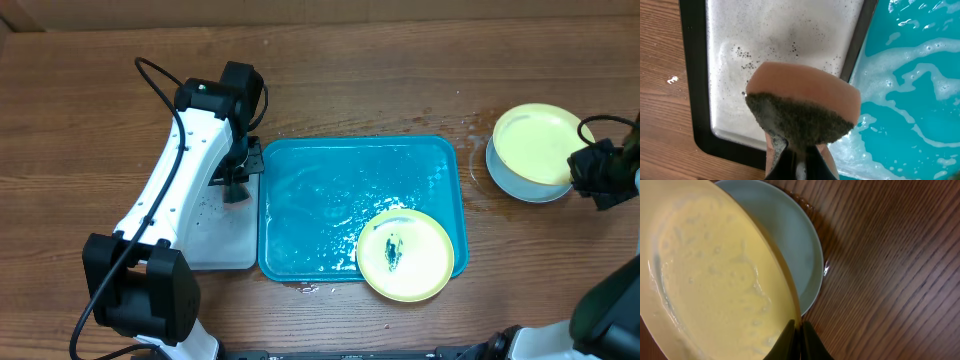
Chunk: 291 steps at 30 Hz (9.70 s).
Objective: Clean dirty plates on tray and stack at the side
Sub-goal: 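Set the yellow plate onto the white plate and release it, then grasp the lower yellow plate rim with the right gripper and drag it up, then bring the sponge over the yellow plate with the left gripper, then scrub the second yellow plate with the sponge in the left gripper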
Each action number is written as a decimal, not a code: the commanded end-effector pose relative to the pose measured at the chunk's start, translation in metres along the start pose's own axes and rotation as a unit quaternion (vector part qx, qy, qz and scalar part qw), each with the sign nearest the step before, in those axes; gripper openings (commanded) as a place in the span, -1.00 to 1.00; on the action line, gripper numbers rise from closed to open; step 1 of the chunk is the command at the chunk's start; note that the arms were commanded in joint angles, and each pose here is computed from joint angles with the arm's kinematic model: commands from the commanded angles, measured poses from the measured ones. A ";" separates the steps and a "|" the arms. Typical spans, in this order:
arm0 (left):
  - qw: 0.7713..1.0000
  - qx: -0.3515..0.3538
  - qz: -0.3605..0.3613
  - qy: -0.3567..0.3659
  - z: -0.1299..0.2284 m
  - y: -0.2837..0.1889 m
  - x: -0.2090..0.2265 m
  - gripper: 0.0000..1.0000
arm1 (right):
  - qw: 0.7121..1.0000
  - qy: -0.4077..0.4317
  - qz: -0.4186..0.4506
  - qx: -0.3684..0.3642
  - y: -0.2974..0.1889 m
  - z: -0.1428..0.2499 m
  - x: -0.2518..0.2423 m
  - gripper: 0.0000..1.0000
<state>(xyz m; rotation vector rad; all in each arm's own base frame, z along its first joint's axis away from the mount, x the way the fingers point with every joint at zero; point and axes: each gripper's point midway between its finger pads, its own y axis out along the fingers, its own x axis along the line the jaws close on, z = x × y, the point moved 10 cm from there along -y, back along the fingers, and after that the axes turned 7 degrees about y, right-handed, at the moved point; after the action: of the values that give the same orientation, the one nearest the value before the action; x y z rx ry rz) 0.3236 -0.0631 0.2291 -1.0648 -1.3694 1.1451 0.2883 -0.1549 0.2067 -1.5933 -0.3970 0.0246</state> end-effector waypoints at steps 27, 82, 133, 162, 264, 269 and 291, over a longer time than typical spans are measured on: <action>1.000 0.001 0.015 0.006 0.002 -0.004 0.001 -0.92 | 0.977 -0.192 -0.091 0.022 -0.051 0.033 0.066 0.17; 1.000 -0.014 0.020 0.014 -0.002 -0.004 -0.001 -0.92 | 0.911 -0.363 0.052 0.187 0.079 0.247 -0.021 -0.92; 0.995 0.052 0.074 -0.038 0.011 0.133 0.043 -0.92 | 0.909 -0.387 -0.022 0.150 0.083 0.246 0.002 -0.92; 0.933 -0.115 0.320 0.119 0.022 0.017 -0.040 -0.92 | 0.878 -0.438 -0.093 0.171 0.081 0.253 0.015 -0.92; 0.972 0.070 0.093 0.202 0.057 0.112 -0.145 -0.92 | 0.866 -0.452 -0.070 0.201 0.078 0.281 0.006 -0.92; 0.986 0.029 0.043 0.156 0.040 0.115 -0.131 -0.92 | 0.866 -0.452 -0.070 0.201 0.078 0.281 0.006 -0.92; 0.960 -0.043 0.246 0.129 -0.001 0.081 -0.167 -0.92 | 0.866 -0.451 -0.065 0.203 0.078 0.281 0.004 -0.92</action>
<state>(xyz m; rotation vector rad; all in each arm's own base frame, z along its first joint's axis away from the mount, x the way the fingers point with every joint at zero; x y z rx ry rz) 0.3361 -0.2128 0.1125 -1.6443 -0.9831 1.2179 0.2399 0.1160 0.1110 -1.0463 -1.1252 0.7073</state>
